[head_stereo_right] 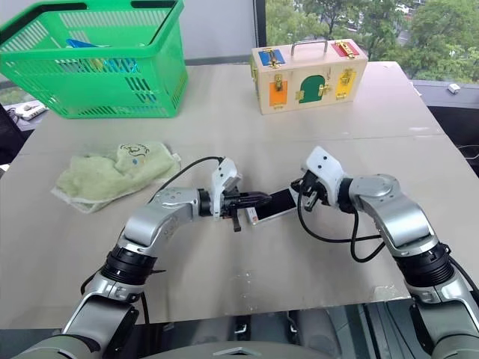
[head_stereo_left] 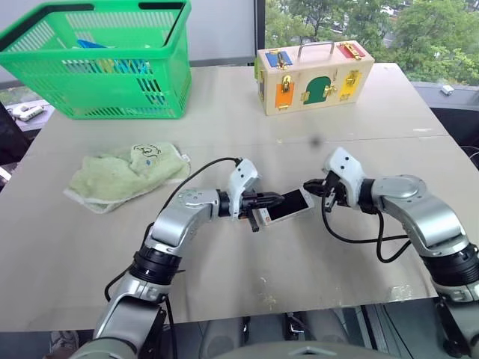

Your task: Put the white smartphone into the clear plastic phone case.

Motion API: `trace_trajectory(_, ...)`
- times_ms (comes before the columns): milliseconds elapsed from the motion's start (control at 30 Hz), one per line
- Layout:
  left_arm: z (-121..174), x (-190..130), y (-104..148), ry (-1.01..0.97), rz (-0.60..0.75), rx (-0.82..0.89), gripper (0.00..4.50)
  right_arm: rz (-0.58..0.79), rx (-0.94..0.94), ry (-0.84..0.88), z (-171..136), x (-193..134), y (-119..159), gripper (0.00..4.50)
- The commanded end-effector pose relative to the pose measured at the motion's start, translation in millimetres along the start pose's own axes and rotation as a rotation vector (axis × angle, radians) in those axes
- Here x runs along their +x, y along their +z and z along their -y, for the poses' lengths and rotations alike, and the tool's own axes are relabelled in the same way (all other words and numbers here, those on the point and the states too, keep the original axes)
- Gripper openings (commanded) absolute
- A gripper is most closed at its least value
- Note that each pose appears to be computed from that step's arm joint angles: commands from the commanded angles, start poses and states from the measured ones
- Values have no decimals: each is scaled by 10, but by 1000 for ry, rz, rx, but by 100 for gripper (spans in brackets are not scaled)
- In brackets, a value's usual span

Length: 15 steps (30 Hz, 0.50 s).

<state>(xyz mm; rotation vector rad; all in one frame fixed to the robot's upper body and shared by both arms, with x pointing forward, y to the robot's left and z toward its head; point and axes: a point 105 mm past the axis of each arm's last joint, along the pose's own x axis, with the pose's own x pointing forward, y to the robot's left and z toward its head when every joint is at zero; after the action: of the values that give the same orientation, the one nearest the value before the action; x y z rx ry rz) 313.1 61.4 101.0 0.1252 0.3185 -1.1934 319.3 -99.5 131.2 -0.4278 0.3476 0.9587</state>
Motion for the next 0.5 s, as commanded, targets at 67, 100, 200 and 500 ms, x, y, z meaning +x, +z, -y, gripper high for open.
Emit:
trace_trajectory(67,-5,9,-99,11,-71,21,0,-42,0,22,-5,78,-8,3)
trace_trajectory(100,-9,4,-129,16,-85,20,0,-57,11,30,-8,98,-31,3)
trace_trajectory(200,-30,-6,-181,36,-107,7,0,-101,64,38,21,153,-96,3)
trace_trajectory(500,9,44,-258,36,-123,-31,0,-274,213,62,109,204,-361,3)
